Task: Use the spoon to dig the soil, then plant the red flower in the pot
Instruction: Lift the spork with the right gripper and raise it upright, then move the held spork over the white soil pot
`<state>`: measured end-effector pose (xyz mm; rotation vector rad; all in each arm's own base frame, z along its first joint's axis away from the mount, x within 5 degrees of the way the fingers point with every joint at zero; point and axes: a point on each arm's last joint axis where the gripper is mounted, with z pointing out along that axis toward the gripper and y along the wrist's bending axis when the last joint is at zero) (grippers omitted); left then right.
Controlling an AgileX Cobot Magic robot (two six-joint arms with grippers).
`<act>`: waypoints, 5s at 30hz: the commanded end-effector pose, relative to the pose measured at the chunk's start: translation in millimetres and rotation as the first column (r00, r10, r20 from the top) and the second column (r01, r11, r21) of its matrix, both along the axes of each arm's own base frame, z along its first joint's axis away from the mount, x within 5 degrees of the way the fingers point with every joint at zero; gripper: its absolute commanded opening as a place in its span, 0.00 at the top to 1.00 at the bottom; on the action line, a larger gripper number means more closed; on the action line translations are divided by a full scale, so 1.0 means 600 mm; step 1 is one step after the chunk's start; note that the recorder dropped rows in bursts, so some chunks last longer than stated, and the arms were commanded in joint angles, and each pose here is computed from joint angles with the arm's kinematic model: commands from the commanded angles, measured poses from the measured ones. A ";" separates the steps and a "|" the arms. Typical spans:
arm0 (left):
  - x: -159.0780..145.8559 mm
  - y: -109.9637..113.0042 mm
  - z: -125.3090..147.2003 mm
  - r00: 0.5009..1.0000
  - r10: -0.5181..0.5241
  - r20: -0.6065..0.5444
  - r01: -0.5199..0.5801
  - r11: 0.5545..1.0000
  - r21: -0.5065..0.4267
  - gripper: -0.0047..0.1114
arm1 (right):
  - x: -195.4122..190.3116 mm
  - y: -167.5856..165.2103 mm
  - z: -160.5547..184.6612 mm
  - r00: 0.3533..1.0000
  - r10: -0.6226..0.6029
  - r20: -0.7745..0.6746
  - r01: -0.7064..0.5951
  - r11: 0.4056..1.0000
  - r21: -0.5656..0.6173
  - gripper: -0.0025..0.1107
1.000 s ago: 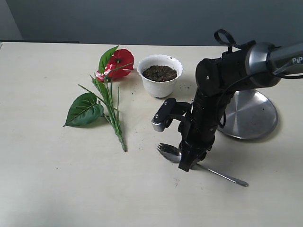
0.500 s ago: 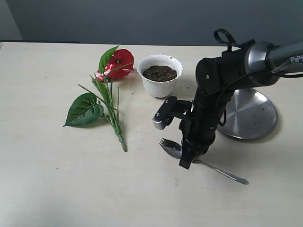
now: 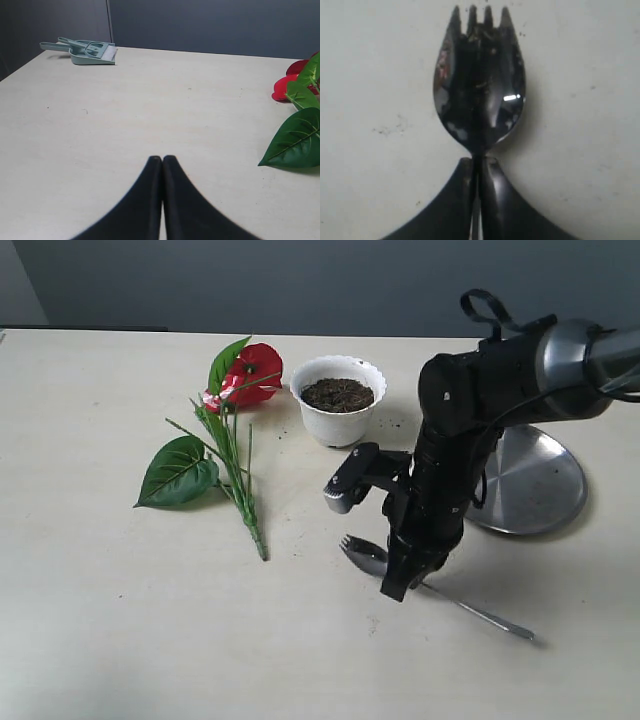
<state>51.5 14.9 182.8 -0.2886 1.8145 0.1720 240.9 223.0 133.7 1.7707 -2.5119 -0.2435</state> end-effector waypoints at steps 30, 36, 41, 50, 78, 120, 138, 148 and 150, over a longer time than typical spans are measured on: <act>0.000 0.000 0.000 1.000 -0.001 0.014 0.001 1.000 0.002 0.96 | 0.050 -0.039 0.244 0.454 0.330 0.828 -0.377 0.913 -0.158 0.98; 0.000 0.000 0.000 1.000 -0.001 0.014 0.001 1.000 0.002 0.96 | 0.056 -0.042 0.251 0.361 0.423 0.831 -0.405 0.874 -0.269 0.98; 0.000 0.000 0.000 1.000 -0.001 0.014 0.001 1.000 0.002 0.96 | 0.057 -0.037 0.261 0.284 0.436 0.854 -0.436 0.852 -0.290 0.98; 0.000 0.000 0.000 1.000 -0.001 0.014 0.001 1.000 0.002 0.96 | 0.062 -0.032 0.272 0.138 0.521 0.843 -0.472 0.782 -0.406 0.98; 0.000 0.000 0.000 1.000 -0.001 0.014 0.001 1.000 0.002 0.96 | 0.066 -0.038 0.255 0.165 0.605 0.779 -0.465 0.744 -0.479 0.98; 0.000 0.000 0.000 1.000 -0.001 0.014 0.001 1.000 0.002 0.96 | 0.179 0.031 0.181 -0.408 0.901 -0.148 -0.233 -0.260 -0.937 0.98; 0.000 0.000 0.000 1.000 -0.001 0.014 0.001 1.000 0.002 0.96 | 0.244 0.057 0.149 -0.296 0.946 -0.133 -0.222 -0.204 -0.954 0.98; 0.000 0.000 0.000 1.000 -0.001 0.014 0.001 1.000 0.002 0.96 | 0.262 0.080 0.109 -0.349 0.930 -0.119 -0.254 -0.216 -0.943 0.98; 0.000 0.000 0.000 1.000 -0.001 0.014 0.001 1.000 0.002 0.96 | 0.262 0.086 0.110 -0.379 0.920 -0.101 -0.259 -0.210 -0.943 0.98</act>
